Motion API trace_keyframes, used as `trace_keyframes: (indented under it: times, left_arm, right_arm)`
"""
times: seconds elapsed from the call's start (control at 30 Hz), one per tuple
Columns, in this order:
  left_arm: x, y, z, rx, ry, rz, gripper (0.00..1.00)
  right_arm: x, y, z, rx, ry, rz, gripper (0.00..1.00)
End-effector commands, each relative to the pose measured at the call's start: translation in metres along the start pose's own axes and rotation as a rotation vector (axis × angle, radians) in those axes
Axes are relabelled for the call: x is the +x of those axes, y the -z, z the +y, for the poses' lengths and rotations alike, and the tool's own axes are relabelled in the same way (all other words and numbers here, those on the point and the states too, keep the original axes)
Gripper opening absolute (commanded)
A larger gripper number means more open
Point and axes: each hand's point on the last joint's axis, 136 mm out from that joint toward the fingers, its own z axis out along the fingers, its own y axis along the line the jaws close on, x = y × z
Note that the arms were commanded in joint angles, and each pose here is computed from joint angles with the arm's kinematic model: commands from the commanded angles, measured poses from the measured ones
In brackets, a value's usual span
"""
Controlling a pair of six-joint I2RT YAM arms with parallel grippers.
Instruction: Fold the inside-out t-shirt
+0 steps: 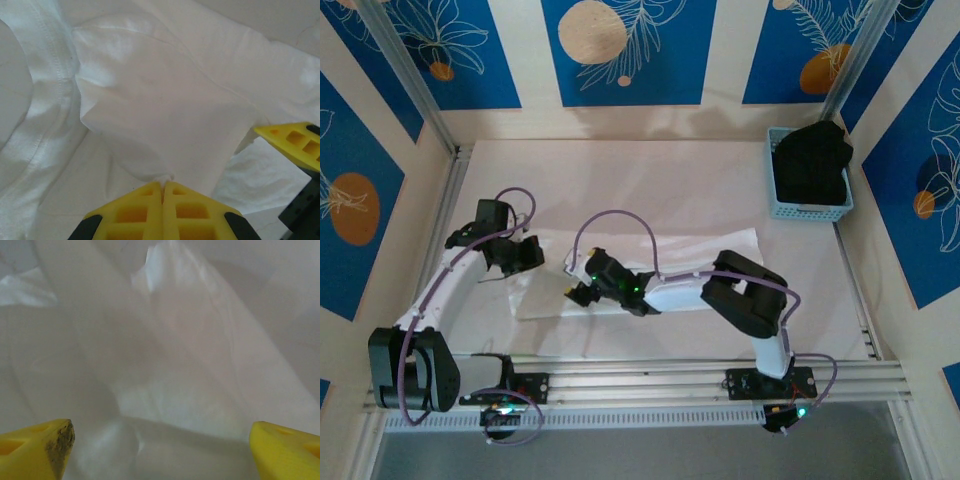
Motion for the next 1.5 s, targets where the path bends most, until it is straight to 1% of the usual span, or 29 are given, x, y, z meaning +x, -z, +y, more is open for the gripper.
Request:
trace_keyframes:
  times: [0.0,0.13,0.27,0.4,0.57,0.67,0.83,0.97,1.23,1.37,1.47]
  left_arm:
    - [-0.011,0.005,-0.005,0.029,-0.022,-0.024,0.0]
    - [-0.011,0.005,-0.005,0.03,-0.019,-0.024,0.0]
    - [-0.011,0.005,-0.004,0.029,-0.016,-0.024,0.0]
    - [-0.011,0.005,-0.003,0.027,-0.013,-0.026,0.0]
    - [-0.011,0.006,-0.003,0.024,-0.015,-0.027,0.0]
    - [-0.011,0.006,-0.001,0.015,-0.017,-0.028,0.0]
    - [-0.011,0.005,0.002,0.0,-0.02,-0.03,0.0]
    - [-0.01,0.005,0.003,-0.006,-0.02,-0.028,0.0]
    - [-0.01,0.005,0.003,-0.007,-0.025,-0.028,0.0]
    - [-0.009,0.005,0.004,-0.009,-0.023,-0.029,0.0]
    - [-0.009,0.004,0.004,-0.008,-0.024,-0.027,0.0]
  right_arm:
    - [-0.03,-0.012,-0.006,0.087,0.076,-0.111,0.91]
    - [-0.031,-0.026,-0.012,0.174,0.104,-0.124,0.9]
    - [-0.044,-0.024,-0.028,0.297,0.085,-0.156,0.89]
    - [-0.046,-0.013,-0.037,0.393,0.116,-0.175,0.82]
    - [-0.043,0.001,-0.047,0.472,0.151,-0.142,0.68]
    - [-0.041,0.009,-0.049,0.486,0.155,-0.122,0.62]
    - [-0.032,0.021,-0.053,0.498,0.156,-0.062,0.55]
    - [-0.021,0.027,-0.054,0.5,0.151,-0.016,0.46]
    - [0.009,0.032,-0.054,0.477,0.109,0.114,0.4]
    - [0.02,0.035,-0.054,0.458,0.085,0.16,0.37]
    - [0.026,0.035,-0.054,0.444,0.078,0.186,0.29]
